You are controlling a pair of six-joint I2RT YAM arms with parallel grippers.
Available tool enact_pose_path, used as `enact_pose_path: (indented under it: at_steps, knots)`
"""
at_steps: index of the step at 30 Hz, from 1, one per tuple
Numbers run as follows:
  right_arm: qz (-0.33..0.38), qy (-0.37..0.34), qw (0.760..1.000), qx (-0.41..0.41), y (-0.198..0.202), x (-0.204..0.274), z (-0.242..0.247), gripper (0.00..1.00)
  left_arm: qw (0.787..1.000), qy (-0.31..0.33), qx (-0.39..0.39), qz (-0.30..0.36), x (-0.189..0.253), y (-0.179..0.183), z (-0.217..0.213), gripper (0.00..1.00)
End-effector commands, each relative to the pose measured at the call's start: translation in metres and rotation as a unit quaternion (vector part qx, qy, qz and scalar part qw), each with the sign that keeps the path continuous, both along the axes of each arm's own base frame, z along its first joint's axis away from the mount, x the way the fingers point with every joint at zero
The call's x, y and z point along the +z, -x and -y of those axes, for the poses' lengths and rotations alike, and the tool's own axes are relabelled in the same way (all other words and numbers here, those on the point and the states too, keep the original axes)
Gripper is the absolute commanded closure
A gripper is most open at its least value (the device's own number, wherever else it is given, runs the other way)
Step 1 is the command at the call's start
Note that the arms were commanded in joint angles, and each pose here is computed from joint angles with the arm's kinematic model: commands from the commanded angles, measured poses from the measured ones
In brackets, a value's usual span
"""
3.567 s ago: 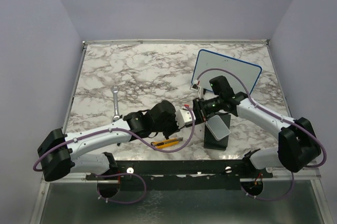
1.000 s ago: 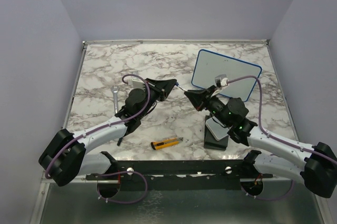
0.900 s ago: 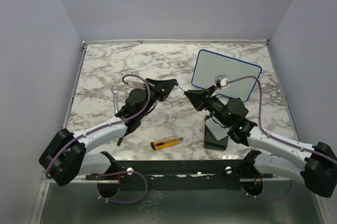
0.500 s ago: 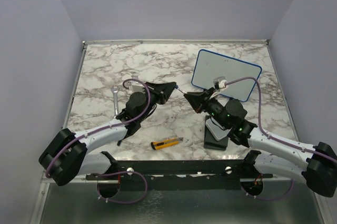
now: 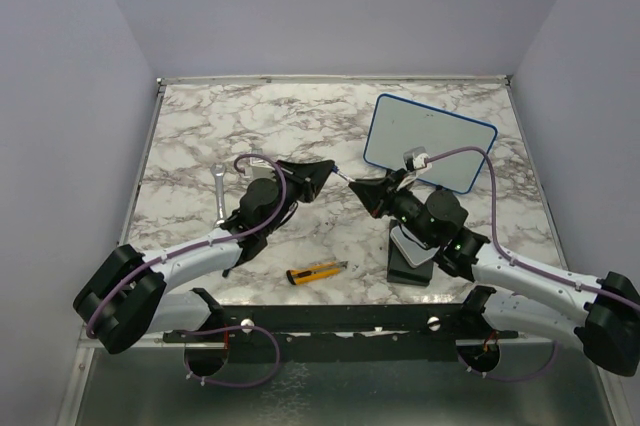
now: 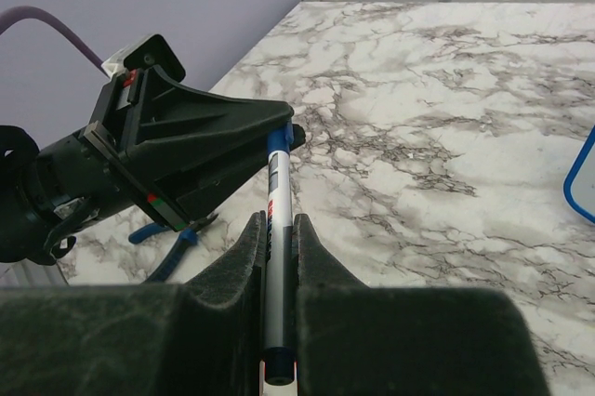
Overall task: Write a sentence on the whiteboard
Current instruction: Open the whiteboard marker at the center of the board.
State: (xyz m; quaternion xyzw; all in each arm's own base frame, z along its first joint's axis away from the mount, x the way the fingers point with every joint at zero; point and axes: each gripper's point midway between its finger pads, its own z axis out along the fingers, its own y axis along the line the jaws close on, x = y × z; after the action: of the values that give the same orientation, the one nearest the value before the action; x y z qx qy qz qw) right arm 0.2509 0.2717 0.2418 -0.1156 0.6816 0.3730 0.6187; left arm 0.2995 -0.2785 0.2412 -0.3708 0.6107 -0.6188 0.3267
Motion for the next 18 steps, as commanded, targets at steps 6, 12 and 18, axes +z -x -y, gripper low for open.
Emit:
enact_pose_path:
  at_steps: [6, 12, 18]
  knots:
    - [-0.02, 0.01, 0.999, -0.028, 0.004, -0.009, 0.016, 1.0, 0.995, -0.008, 0.104, -0.002, -0.005, -0.023, -0.039, 1.0]
    - [-0.022, 0.011, 0.999, -0.029, 0.005, -0.011, 0.017, 1.0, 0.994, -0.01, 0.113, -0.005, -0.009, -0.024, -0.042, 1.0]
    - [-0.026, 0.008, 0.999, -0.025, 0.007, -0.013, 0.016, 1.0, 0.992, -0.009, 0.126, -0.005, -0.009, -0.024, -0.049, 1.0]
